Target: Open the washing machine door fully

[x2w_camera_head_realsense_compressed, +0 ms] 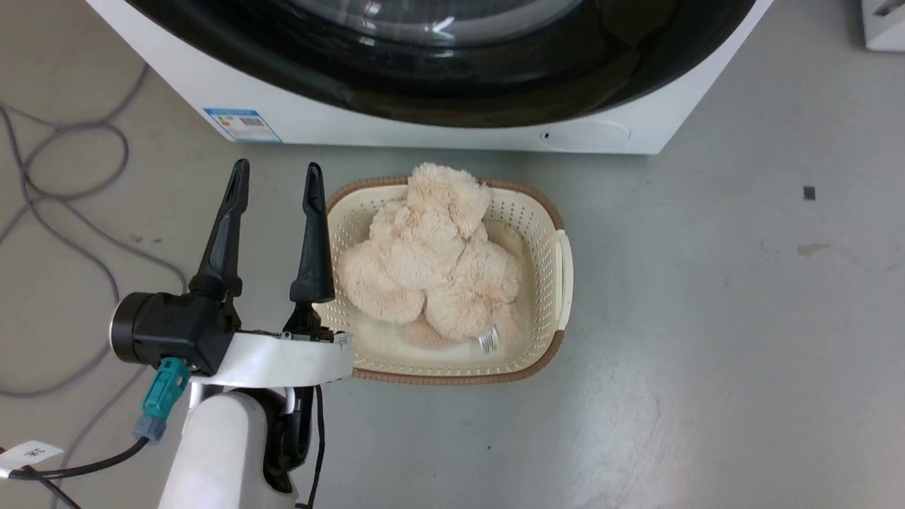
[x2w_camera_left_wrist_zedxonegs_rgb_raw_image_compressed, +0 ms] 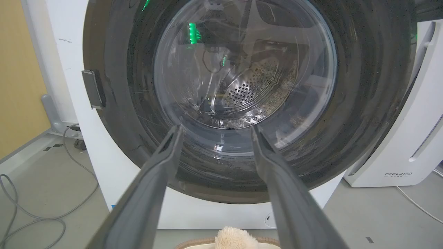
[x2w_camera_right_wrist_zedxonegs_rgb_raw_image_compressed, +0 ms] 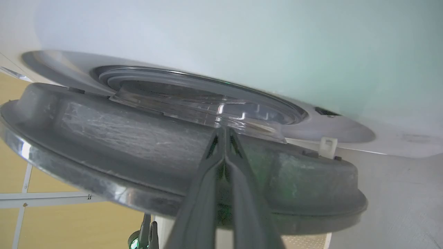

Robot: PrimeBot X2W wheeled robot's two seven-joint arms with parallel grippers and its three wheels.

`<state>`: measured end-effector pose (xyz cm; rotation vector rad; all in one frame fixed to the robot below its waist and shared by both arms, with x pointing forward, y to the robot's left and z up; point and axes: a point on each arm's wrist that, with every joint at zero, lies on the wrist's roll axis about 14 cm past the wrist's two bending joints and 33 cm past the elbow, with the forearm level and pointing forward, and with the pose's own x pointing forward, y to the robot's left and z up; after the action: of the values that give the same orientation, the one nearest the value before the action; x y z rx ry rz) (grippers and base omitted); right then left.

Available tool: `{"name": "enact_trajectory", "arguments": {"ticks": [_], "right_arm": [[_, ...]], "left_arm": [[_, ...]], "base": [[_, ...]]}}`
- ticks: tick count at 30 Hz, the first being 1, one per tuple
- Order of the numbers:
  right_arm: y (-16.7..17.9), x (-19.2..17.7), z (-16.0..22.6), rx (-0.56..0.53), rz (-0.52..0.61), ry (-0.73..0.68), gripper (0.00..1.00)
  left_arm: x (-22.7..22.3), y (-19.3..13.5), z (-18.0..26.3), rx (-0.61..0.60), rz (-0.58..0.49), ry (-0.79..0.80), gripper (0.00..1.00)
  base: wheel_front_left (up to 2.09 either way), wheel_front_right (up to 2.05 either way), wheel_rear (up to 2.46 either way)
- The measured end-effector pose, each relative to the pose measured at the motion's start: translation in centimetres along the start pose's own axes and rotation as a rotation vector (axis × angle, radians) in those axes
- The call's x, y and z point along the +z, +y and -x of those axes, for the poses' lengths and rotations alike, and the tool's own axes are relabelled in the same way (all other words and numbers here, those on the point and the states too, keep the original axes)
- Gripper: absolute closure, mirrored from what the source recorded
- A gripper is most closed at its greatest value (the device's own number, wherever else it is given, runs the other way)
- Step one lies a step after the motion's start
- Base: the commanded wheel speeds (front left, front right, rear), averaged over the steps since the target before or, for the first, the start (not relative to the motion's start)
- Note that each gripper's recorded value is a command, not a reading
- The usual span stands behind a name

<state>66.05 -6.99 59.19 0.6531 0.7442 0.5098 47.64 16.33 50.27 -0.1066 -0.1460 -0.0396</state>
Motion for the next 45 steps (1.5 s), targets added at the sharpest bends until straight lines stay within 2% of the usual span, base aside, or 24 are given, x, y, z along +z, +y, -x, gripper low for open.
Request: {"name": "enact_trajectory", "arguments": {"ticks": [11, 16, 24, 45], "right_arm": [[1.0, -2.1, 1.5, 0.015, 0.004, 0.076, 1.0], [1.0, -5.3, 1.5, 0.026, -0.001, 0.165, 1.0], [2.3, -7.7, 3.0, 0.057, 0.016, 0.215, 1.0], [8.0, -18.6, 5.9, 0.27, 0.04, 0.382, 1.0]], "left_arm": [[1.7, 0.1, 0.7, 0.008, -0.014, -0.025, 0.0], [2.1, 0.1, 1.5, 0.01, -0.017, -0.024, 0.0], [2.6, 0.3, 3.3, 0.018, -0.041, -0.014, 0.0], [2.4, 1.1, 9.0, 0.03, -0.094, 0.049, 0.0]], "base": [[0.0, 0.0, 0.0], [0.0, 0.0, 0.0], [0.0, 0.0, 0.0], [0.0, 0.0, 0.0]]}}
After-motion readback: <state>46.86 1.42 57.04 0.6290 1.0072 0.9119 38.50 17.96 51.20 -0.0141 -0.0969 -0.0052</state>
